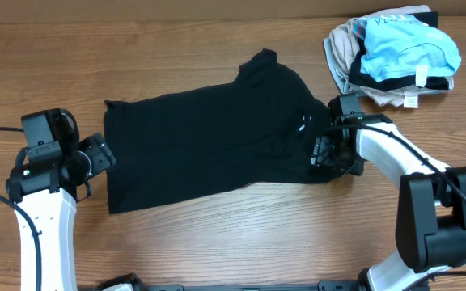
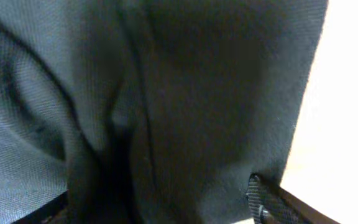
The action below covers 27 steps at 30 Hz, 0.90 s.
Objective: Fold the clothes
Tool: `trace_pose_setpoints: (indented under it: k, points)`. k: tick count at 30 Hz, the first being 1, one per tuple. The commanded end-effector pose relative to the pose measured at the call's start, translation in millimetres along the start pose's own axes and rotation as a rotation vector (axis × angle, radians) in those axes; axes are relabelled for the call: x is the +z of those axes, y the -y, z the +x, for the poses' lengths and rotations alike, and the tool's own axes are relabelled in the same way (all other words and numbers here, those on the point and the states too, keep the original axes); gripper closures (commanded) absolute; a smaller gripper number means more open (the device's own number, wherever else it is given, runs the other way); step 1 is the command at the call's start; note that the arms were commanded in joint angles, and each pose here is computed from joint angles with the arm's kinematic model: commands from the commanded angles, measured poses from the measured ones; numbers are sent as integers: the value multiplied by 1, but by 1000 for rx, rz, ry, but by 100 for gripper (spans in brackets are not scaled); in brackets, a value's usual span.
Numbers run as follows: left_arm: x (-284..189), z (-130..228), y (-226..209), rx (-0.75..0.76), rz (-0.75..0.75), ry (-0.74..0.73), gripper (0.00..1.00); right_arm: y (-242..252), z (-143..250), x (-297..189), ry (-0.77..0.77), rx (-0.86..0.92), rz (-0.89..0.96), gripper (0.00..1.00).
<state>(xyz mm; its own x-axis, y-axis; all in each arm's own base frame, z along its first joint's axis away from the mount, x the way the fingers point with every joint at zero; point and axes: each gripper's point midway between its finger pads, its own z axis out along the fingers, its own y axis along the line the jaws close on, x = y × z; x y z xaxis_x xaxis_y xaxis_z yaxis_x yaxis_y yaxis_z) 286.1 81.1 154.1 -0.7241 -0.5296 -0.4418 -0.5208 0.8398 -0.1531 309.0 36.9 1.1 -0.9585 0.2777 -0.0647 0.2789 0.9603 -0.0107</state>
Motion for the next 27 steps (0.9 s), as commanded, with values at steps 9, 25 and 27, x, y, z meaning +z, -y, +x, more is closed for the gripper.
trace_pose_setpoints:
  k: [9, 25, 27]
  points:
    - [26, 3, -1, 15, -21, -88, 25, 44, 82, 2, -276, 243, 218, 16]
    - [41, -9, 3, 105, -9, -64, 22, 31, 98, -51, -266, 298, 81, 15]
    - [40, -11, 9, 130, 29, -58, 21, 31, 94, -64, -211, 295, 53, 12]
